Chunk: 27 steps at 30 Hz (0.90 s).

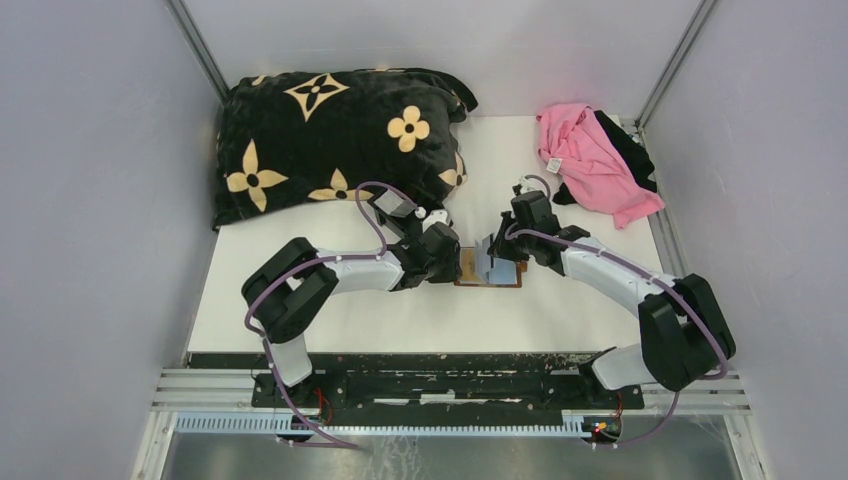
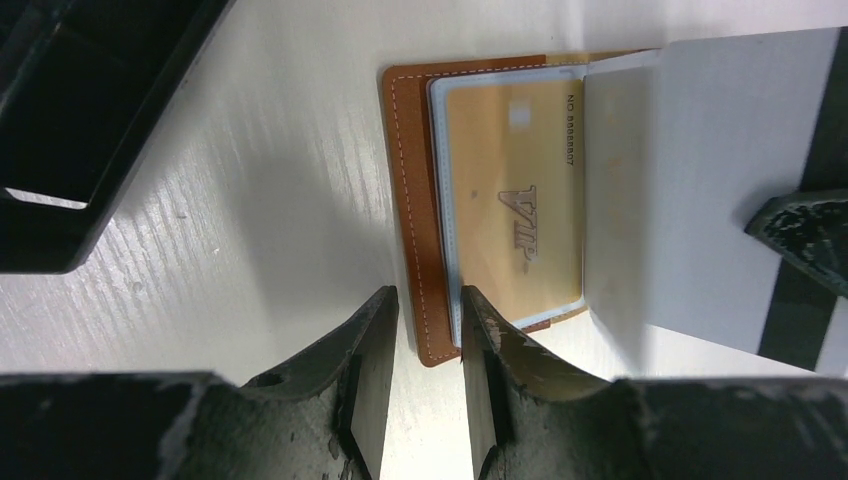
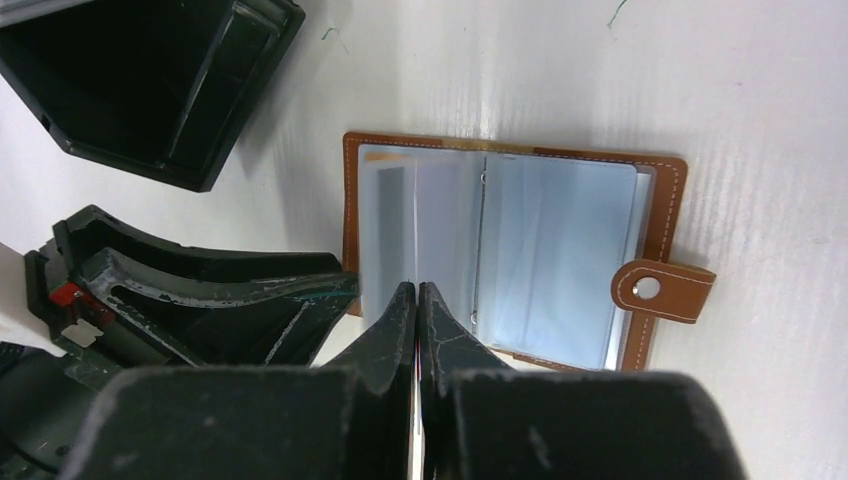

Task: Put the credit cards into the card holder
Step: Turn over the card slot in the card holder.

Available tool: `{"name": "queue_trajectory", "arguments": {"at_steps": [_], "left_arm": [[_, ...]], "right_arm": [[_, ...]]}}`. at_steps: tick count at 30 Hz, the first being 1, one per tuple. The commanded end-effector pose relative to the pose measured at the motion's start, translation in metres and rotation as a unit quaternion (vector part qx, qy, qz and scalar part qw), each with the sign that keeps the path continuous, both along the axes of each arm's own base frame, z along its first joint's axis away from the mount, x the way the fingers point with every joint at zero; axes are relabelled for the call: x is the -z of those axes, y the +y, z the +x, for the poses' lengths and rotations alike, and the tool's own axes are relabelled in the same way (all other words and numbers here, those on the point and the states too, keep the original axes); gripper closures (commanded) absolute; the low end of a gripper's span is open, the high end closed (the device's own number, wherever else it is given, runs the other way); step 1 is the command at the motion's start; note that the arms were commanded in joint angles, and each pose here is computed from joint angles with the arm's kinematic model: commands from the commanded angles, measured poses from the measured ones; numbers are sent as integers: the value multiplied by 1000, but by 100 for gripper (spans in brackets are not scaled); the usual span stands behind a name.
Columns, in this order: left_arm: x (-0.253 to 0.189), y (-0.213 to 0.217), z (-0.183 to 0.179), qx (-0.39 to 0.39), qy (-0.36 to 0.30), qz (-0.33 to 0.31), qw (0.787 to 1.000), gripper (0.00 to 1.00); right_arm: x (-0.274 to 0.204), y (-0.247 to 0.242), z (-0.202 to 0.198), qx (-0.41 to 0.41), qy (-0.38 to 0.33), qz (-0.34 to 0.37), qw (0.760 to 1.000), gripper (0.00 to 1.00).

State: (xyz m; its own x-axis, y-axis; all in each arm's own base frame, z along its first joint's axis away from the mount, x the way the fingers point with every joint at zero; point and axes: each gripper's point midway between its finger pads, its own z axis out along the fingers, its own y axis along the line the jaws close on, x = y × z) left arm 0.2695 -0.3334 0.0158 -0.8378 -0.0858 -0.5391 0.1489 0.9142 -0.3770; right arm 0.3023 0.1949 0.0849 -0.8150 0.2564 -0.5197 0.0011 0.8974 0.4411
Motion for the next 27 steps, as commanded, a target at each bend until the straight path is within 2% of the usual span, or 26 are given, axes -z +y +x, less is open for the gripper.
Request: {"name": "queue_trajectory", "arguments": {"at_steps": [1,10,27], "left_arm": [[71,79,-65,-4,124,159,979,61],[68,85,-64,-10,119,171,978,61],[75,86,-64,-9,126,183,975,61]], "right_arm": [[-17,16,17,-7,-28,21,999,99],[-4,19,19,-18,-23,10,1000,99],[18,-8,11,-7,-15,-21,1000,99]]}}
